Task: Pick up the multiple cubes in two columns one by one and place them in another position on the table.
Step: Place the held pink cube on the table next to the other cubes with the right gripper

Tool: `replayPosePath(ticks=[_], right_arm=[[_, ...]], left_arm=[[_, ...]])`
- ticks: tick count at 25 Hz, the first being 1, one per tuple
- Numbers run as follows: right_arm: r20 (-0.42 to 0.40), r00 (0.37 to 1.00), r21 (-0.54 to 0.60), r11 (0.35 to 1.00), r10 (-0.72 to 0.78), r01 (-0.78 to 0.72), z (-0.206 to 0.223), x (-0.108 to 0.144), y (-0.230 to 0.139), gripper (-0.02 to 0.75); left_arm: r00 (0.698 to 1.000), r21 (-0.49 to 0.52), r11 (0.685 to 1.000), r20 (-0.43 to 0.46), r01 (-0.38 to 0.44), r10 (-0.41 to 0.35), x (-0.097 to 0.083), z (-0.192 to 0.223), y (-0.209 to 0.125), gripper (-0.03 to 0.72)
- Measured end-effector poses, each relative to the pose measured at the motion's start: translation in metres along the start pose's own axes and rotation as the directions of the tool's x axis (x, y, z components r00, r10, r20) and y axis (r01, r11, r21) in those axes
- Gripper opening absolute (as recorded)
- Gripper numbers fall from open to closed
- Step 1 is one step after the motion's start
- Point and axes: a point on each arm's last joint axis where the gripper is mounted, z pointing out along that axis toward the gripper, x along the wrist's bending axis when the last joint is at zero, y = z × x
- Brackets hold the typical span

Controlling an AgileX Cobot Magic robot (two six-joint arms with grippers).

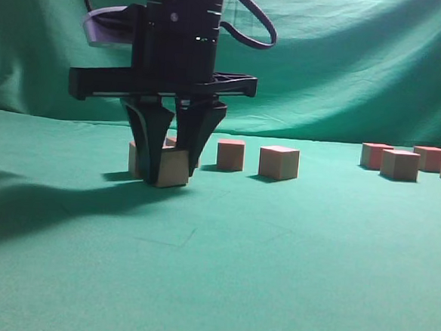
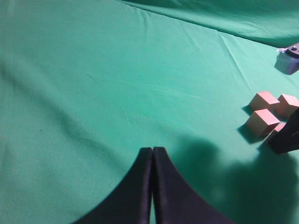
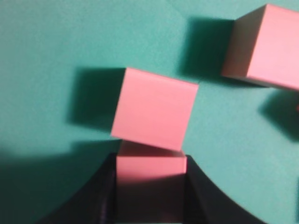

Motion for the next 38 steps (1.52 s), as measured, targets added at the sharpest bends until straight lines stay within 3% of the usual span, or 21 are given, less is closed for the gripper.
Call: replayPosePath(ticks=[10,13,17,23,28,34,38], right_arm=[[-0.003,1.0,0.002,1.0,0.005,-0.005,0.001,0.0,0.0,0.265],[-0.016,1.0,0.005,1.0,0.013,-0.013,0.003,0.002,0.0,0.424],[-0.02,1.0,0.003,1.0,0.016,-0.015,0.003,0.002,0.0,0.559],[-0.014,1.0,0.057,0.998,0.02,-0.019,-0.005,0.002,0.002,0.569],[-0.01,1.0,0.051,0.999,0.004,-0.003,-0.036,-0.001,0.017,0.569],[-0.017,1.0,-0.079,0.997,-0.011,0.009,-0.081,-0.004,0.037,0.569],[0.035,0.999,-0.17,0.985,-0.032,0.038,-0.126,-0.014,0.033,0.569]], left_arm=[[1.0,0.0,1.0,0.0,0.0,0.0,0.0,0.0,0.0,0.0],[1.0,0.0,1.0,0.0,0.0,0.0,0.0,0.0,0.0,0.0],[1.0,0.0,1.0,0.0,0.0,0.0,0.0,0.0,0.0,0.0],[1.0,0.0,1.0,0.0,0.0,0.0,0.0,0.0,0.0,0.0],[1.0,0.0,1.0,0.0,0.0,0.0,0.0,0.0,0.0,0.0],[1.0,0.0,1.0,0.0,0.0,0.0,0.0,0.0,0.0,0.0],[1.0,0.0,1.0,0.0,0.0,0.0,0.0,0.0,0.0,0.0]])
